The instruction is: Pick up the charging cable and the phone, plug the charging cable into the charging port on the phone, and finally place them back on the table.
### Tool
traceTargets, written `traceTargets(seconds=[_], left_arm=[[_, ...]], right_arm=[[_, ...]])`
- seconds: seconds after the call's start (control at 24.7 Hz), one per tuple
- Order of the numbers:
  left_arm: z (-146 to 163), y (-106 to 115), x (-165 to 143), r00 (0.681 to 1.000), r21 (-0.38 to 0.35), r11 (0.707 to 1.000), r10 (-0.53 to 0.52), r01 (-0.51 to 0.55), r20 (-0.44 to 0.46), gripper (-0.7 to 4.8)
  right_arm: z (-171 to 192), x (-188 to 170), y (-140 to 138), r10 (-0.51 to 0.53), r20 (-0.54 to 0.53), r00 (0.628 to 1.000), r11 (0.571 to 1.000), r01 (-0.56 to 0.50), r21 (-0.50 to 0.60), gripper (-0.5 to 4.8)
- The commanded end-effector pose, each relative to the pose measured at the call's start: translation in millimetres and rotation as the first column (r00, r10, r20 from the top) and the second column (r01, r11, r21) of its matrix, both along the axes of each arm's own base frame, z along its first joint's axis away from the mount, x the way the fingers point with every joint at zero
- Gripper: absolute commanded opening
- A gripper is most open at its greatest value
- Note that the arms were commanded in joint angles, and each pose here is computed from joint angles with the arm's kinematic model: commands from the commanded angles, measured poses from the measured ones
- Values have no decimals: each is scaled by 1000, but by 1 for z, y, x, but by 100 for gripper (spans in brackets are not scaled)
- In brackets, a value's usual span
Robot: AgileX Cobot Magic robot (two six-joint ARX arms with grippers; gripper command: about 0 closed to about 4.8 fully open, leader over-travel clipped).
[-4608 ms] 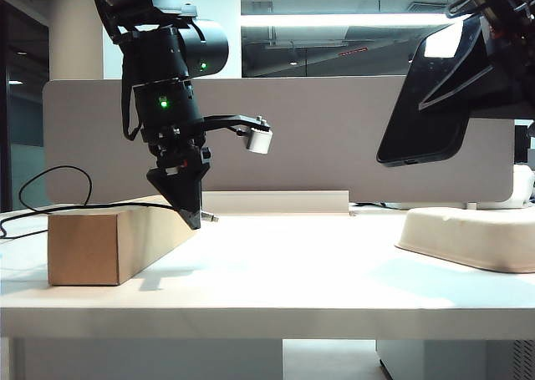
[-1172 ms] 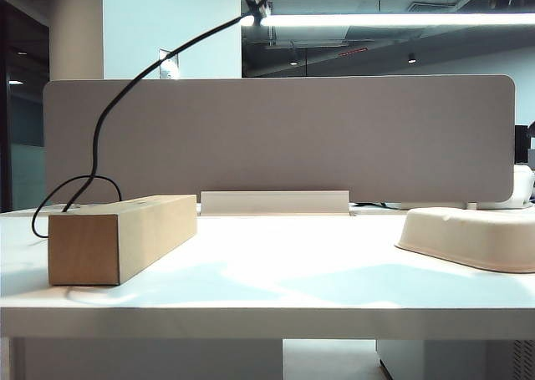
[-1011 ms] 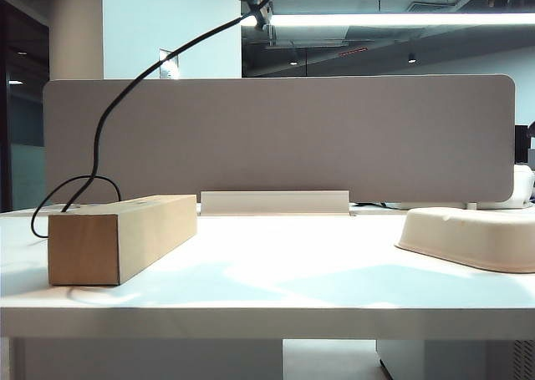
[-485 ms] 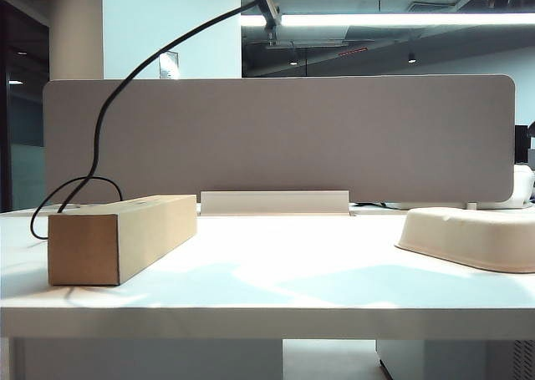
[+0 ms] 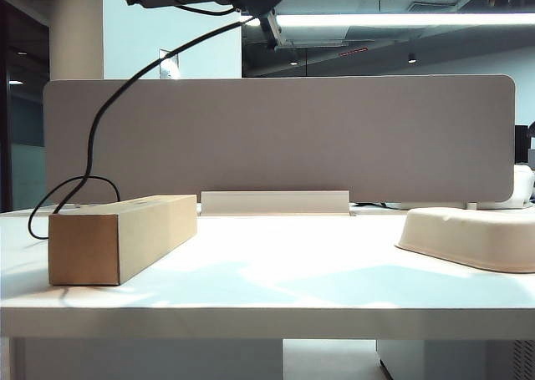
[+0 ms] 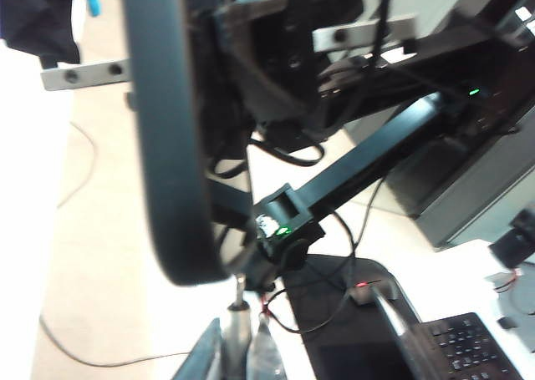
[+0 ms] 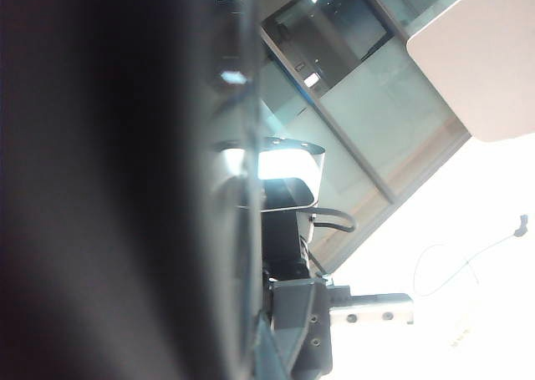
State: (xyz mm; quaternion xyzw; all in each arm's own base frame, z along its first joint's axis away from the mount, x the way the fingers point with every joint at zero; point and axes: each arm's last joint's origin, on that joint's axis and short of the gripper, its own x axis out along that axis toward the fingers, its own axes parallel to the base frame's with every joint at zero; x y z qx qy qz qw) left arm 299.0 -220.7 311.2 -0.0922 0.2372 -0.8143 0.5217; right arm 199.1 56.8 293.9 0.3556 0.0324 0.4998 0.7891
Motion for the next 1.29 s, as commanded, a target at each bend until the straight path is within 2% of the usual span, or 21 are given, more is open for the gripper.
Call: traceTargets(seconds=[0.04,0.24,0.44,0.73,0.89,1.09,1.29], left_arm=[[4,1,-1,1000,-7,1000,-8,8,-14,-6],[6,0,1,1000,-19,1000,1,-1,20,-6],[11,-3,4,1000,-27,1000,10,-10,17,-6],[12,-11,2,999,-5,999,34,-34,28,-6],[12,-14,0,999,5,999,32,-32,11,-6],[12,-7,5,998,24,998,58,-58,-27,-6],[12,-6,6,998,26,998,63,-62,-30,-6]], right_arm=[[7,-2,0,-7,56,998,1000,7,6,-9],[6,-1,0,-6,50,999,1000,6,4,-9],[6,-1,0,-4,50,999,1000,4,3,-9],[5,-1,0,-3,50,999,1000,3,3,-9],[4,-1,1,36,45,998,999,-34,-28,-9],[-9,3,2,55,-90,994,996,-61,-70,-9],[-14,4,3,77,-135,988,992,-90,-93,-9]])
